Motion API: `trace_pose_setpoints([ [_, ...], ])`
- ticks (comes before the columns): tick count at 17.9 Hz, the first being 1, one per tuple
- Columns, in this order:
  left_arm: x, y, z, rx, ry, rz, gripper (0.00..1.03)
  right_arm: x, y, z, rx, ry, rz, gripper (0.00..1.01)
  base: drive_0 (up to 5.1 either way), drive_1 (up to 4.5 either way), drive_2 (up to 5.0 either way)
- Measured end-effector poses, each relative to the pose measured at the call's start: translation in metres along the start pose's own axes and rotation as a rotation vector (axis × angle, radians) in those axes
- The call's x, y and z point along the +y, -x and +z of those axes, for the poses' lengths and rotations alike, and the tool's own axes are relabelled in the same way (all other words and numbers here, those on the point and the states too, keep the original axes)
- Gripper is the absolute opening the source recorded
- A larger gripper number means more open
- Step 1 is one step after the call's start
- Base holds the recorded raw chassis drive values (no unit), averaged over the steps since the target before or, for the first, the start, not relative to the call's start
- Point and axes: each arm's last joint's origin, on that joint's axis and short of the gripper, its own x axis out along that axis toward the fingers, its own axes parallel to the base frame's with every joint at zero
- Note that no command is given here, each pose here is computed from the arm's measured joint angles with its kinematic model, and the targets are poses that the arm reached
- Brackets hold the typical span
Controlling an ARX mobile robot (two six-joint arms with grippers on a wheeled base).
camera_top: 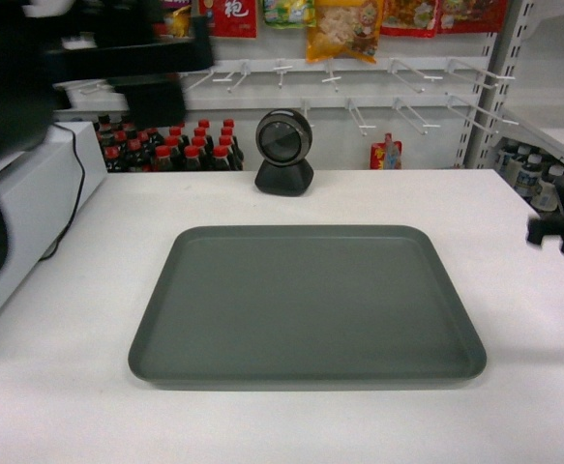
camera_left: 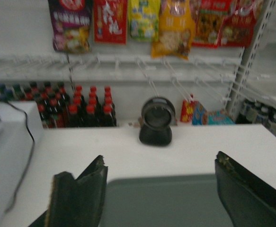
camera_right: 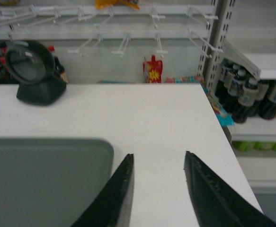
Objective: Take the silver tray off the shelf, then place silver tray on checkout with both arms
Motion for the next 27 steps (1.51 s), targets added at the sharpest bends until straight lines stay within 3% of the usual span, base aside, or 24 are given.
trace_pose_setpoints([
  [1, 0.022, 0.01, -0.007, -0.041, -0.017, 0.038, 0.56, -0.002, 0.02, -0.005, -0.003, -0.001, -0.008, 0.22, 0.0, 0.0, 0.0],
  [3, 0.049, 0.031, -0.036, 0.053, -0.068, 0.086, 0.38, -0.007, 0.039, 0.015, -0.088, -0.006, -0.023, 0.04, 0.0, 0.0, 0.0],
  [5, 0.054, 0.041, -0.033, 0.035, -0.07, 0.057, 0.27, -0.007, 0.051, 0.021, -0.116, -0.005, -0.016, 0.02, 0.0, 0.0, 0.0],
  [6, 0.059, 0.049, -0.023, -0.021, -0.06, 0.037, 0.16, -0.009, 0.065, 0.018, -0.103, -0.002, 0.007, 0.02, 0.0, 0.0, 0.0],
  [7, 0.067, 0.059, -0.019, -0.048, -0.055, 0.046, 0.03, -0.018, 0.079, 0.014, -0.08, -0.004, -0.015, 0.02, 0.0, 0.0, 0.0],
  [8, 0.075, 0.067, -0.025, -0.019, -0.061, 0.059, 0.02, -0.021, 0.09, 0.015, -0.087, -0.006, -0.037, 0.02, 0.0, 0.0, 0.0],
  [11, 0.088, 0.087, -0.042, 0.017, -0.066, 0.05, 0.01, -0.018, 0.115, 0.021, -0.112, -0.003, -0.015, 0.02, 0.0, 0.0, 0.0],
  [12, 0.092, 0.094, -0.039, 0.003, -0.064, 0.056, 0.01, -0.018, 0.123, 0.02, -0.067, -0.004, -0.016, 0.02, 0.0, 0.0, 0.0],
  [14, 0.095, 0.103, -0.036, -0.013, -0.062, 0.048, 0.01, -0.018, 0.138, 0.03, -0.12, -0.003, -0.017, 0.02, 0.0, 0.0, 0.0],
  [17, 0.106, 0.118, -0.036, -0.007, -0.061, 0.038, 0.01, -0.017, 0.157, 0.024, -0.094, -0.004, -0.017, 0.02, 0.0, 0.0, 0.0],
  [18, 0.11, 0.122, -0.035, -0.011, -0.06, 0.056, 0.01, -0.017, 0.162, 0.025, -0.106, -0.004, -0.017, 0.02, 0.0, 0.0, 0.0],
  [27, 0.109, 0.141, -0.03, -0.03, -0.061, 0.045, 0.01, -0.017, 0.187, 0.027, -0.126, -0.003, -0.017, 0.02, 0.0, 0.0, 0.0],
])
